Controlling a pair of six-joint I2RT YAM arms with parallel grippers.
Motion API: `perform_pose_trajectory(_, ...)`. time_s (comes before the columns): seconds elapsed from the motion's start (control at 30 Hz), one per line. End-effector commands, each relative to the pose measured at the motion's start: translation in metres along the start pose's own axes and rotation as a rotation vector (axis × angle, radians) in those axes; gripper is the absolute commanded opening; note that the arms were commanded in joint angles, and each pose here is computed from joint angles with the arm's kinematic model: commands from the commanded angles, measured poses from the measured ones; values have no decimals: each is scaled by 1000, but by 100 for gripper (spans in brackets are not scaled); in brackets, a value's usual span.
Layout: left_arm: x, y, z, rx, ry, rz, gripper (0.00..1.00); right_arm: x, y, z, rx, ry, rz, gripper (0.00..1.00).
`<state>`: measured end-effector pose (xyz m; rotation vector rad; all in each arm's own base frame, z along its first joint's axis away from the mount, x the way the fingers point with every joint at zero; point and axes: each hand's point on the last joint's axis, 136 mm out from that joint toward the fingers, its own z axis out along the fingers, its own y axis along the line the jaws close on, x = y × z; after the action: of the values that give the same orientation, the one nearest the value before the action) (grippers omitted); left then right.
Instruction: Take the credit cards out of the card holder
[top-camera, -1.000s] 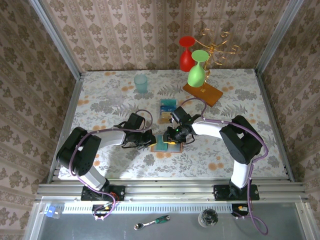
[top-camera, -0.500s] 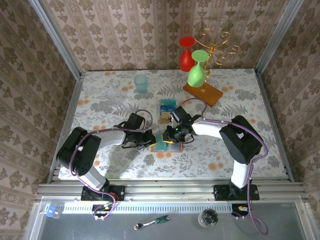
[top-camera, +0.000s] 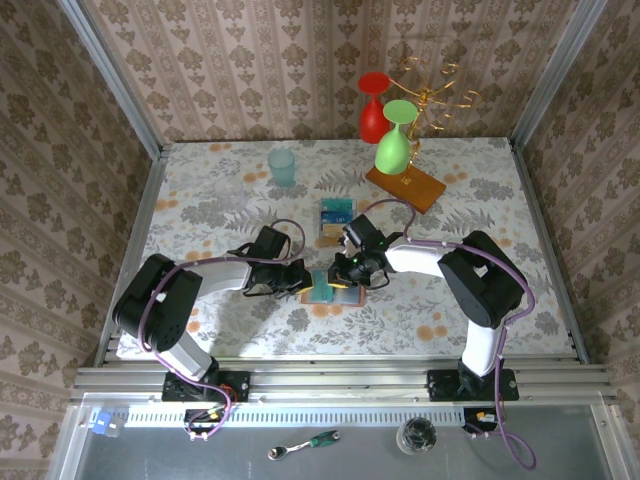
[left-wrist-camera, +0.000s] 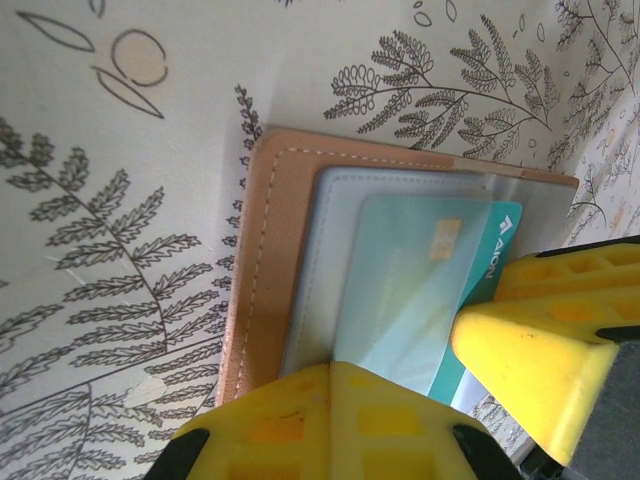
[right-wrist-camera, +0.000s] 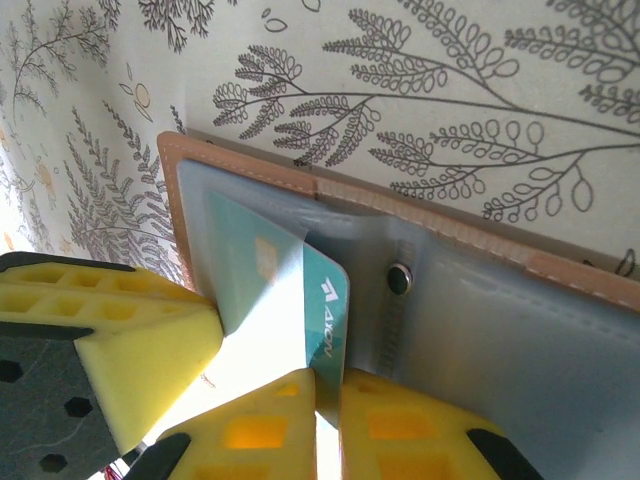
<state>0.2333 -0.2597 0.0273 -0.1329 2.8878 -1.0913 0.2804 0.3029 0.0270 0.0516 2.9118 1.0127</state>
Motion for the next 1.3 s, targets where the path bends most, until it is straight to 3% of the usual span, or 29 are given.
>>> perform_pose_trajectory(0.0, 10, 16, 2, -51, 26, -9, 2, 6, -6, -9, 12, 4, 0, 13)
perform_pose_trajectory(0.43, 12, 20, -3, -53, 19, -15, 2, 12, -19, -32, 59, -4, -13, 12)
perform_pose_trajectory(1.0, 6, 15, -17, -32, -20, -5, 2, 4, 3, -55, 61, -18, -87, 6)
perform_pose_trajectory(1.27, -4, 5, -27, -11, -45, 16, 4, -2, 9, -74, 138, -3, -227, 5)
